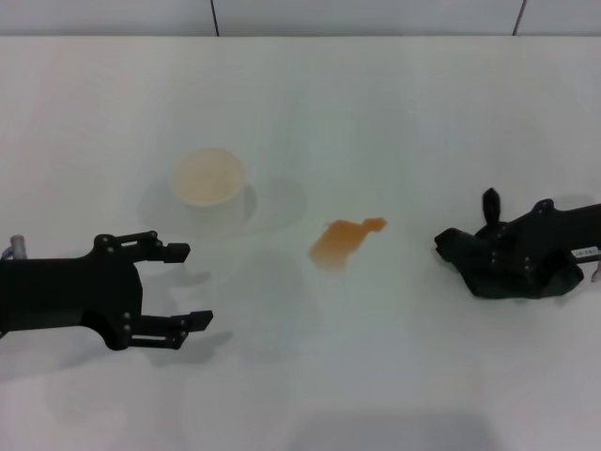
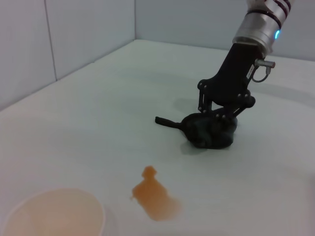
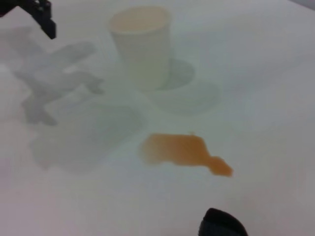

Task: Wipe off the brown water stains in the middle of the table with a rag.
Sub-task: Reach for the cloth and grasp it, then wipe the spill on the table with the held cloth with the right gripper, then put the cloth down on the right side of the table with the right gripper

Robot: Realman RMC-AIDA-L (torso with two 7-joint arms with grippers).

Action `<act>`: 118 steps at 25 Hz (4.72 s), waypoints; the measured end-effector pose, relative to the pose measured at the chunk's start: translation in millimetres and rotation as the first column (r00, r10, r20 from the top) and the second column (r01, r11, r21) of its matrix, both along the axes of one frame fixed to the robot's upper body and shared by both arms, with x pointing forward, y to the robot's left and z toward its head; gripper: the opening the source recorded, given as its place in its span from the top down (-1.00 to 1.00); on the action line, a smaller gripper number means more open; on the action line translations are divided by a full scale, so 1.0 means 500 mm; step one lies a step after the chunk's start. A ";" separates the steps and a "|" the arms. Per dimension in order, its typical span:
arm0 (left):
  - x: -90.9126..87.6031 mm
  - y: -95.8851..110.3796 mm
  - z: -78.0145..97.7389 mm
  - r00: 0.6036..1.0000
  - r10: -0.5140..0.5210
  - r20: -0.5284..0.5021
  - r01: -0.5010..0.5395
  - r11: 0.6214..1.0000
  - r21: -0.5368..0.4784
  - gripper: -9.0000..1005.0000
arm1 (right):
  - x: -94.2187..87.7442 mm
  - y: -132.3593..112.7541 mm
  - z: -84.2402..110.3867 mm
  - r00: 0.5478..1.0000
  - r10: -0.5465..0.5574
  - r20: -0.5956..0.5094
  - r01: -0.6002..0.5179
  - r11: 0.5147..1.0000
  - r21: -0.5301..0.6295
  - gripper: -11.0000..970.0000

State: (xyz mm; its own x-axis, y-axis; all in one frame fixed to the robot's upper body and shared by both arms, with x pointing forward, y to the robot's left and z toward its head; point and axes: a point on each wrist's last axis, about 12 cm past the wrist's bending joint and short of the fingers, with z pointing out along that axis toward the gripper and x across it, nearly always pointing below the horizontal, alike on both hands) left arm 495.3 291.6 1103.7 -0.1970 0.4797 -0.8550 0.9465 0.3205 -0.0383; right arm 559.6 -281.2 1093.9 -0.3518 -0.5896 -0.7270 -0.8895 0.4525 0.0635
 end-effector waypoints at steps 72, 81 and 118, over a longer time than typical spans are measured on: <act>0.034 -0.037 0.010 0.998 -0.047 -0.033 0.049 0.998 0.043 -0.72 | 0.057 0.338 0.013 0.955 0.296 0.016 -0.294 0.954 -0.058 0.80; 0.034 -0.023 0.010 0.999 -0.016 -0.027 0.017 0.999 0.035 -0.72 | 0.080 0.224 0.025 0.981 0.189 0.035 -0.185 0.977 -0.110 0.80; 0.041 -0.023 0.025 0.999 -0.037 -0.018 0.037 0.999 0.017 -0.72 | 0.020 0.033 0.116 0.961 0.272 0.056 -0.277 0.948 0.159 0.20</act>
